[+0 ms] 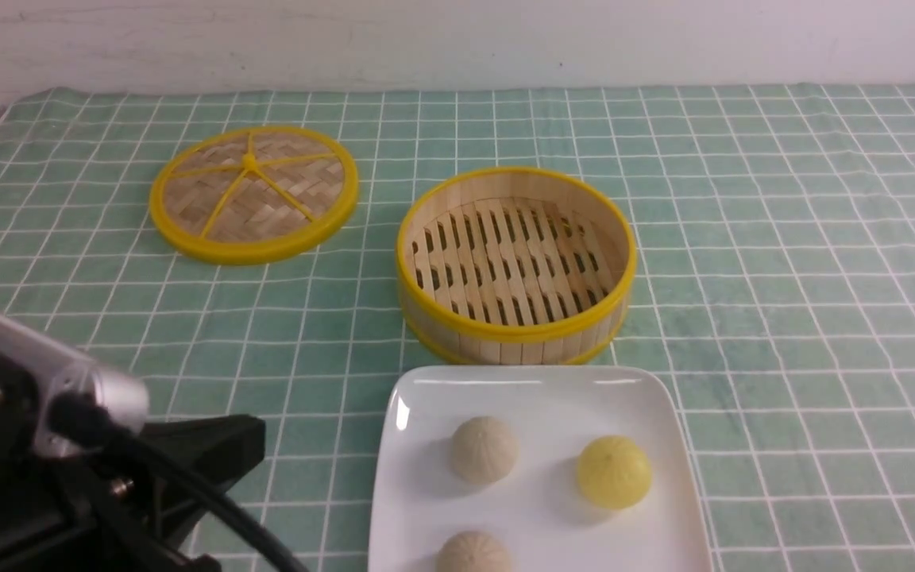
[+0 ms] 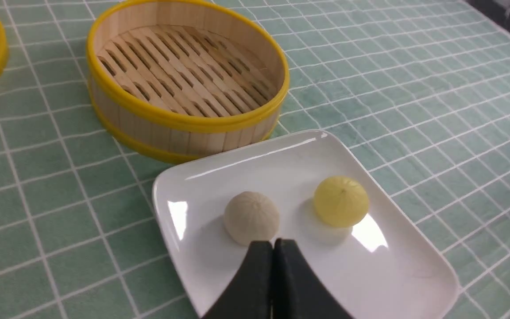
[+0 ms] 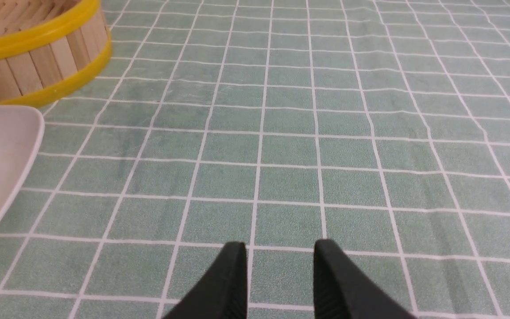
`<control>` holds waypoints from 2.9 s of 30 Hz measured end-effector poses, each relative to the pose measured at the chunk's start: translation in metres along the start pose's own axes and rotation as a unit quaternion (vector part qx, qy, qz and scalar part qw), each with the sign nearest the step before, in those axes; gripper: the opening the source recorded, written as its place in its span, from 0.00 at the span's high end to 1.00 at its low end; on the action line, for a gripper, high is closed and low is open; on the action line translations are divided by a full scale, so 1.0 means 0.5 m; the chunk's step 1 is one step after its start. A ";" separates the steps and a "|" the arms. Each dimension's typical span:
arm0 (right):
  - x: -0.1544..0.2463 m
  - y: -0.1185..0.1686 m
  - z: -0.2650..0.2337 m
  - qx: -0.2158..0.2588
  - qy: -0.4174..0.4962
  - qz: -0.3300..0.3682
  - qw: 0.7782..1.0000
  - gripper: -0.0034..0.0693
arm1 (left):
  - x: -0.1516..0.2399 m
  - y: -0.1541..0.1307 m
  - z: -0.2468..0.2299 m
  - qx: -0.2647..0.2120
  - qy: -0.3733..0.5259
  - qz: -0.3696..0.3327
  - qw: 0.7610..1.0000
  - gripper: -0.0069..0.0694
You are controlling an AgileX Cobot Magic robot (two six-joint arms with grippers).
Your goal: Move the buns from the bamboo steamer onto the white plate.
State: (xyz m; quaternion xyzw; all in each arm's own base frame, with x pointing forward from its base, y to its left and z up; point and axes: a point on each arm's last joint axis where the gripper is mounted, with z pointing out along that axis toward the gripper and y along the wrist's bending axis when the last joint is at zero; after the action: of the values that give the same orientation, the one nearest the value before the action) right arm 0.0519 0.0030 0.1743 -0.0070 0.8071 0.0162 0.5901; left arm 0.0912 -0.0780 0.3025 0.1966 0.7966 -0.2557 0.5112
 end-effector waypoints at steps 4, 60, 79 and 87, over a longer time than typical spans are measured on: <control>0.000 0.000 0.000 0.000 0.000 0.000 1.000 0.62 | 0.017 0.024 -0.032 -0.045 -0.022 -0.018 0.999 0.88; 0.000 0.000 0.000 0.000 0.000 0.000 1.000 0.62 | 0.279 0.142 -0.069 -0.352 -0.090 -0.107 0.926 0.82; 0.000 0.000 0.000 0.000 0.000 0.000 1.000 0.62 | 0.279 0.142 -0.069 -0.352 -0.090 -0.107 0.926 0.80; 0.000 0.000 0.000 0.000 0.000 0.000 1.000 0.62 | 0.278 0.142 -0.069 -0.352 -0.090 -0.105 0.925 0.79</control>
State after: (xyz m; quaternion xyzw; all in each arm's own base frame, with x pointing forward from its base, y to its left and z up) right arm 0.0519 0.0030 0.1743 -0.0070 0.8071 0.0162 0.5901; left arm 0.0516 0.0064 0.1725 -0.1053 0.8019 -0.0275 0.5874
